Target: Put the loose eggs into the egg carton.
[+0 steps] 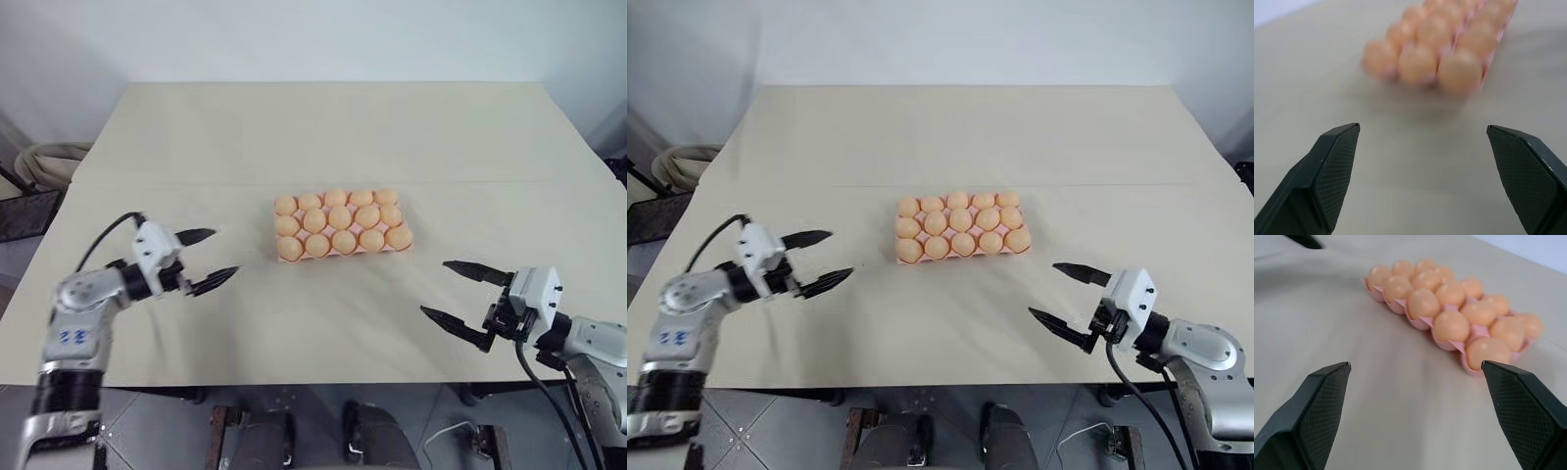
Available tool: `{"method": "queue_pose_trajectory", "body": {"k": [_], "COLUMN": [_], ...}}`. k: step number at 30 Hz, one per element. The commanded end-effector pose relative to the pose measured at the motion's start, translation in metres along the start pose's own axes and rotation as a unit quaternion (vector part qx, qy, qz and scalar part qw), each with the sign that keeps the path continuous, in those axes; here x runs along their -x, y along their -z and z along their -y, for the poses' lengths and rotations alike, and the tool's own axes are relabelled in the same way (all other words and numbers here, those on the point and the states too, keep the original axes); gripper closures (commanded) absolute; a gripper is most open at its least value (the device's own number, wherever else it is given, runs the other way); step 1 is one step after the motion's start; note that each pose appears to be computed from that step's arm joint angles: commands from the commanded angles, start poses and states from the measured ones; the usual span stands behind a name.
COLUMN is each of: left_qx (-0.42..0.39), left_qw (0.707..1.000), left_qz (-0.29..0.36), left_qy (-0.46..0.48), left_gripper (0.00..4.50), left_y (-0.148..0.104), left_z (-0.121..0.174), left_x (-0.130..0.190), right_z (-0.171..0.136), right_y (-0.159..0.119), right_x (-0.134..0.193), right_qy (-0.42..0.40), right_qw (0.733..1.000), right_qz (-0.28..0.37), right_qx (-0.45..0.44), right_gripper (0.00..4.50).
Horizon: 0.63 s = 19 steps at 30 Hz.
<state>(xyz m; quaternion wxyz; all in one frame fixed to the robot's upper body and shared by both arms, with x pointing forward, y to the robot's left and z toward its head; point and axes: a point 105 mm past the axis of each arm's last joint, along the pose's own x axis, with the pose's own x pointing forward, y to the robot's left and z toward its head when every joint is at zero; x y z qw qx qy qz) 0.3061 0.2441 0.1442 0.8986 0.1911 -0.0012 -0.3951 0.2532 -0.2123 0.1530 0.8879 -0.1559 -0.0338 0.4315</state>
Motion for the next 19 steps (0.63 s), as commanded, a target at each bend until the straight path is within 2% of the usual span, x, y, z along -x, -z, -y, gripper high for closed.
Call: {"method": "queue_pose_trajectory", "body": {"k": [1, 10, 19], "left_qx": [-0.028, -0.011, -0.015], "left_qw": [0.999, 0.999, 0.999], "left_qz": [0.014, 0.012, 0.018], "left_qy": [0.008, 0.045, 0.039], "left_gripper": [0.06, 0.06, 0.06], "left_y": [-0.015, -0.014, -0.021], "left_z": [0.006, 0.039, 0.044], "left_x": [0.016, 0.010, 0.005], "right_z": [0.011, 0.018, 0.029], "right_y": [-0.011, -0.018, -0.019], "right_x": [0.011, 0.001, -0.006], "right_qy": [0.013, 0.007, 0.017], "right_qw": [1.000, 1.000, 0.999], "right_qz": [0.003, 0.015, 0.021], "right_qx": [0.009, 0.025, 0.035], "right_gripper": [0.00, 0.00, 0.00]}}
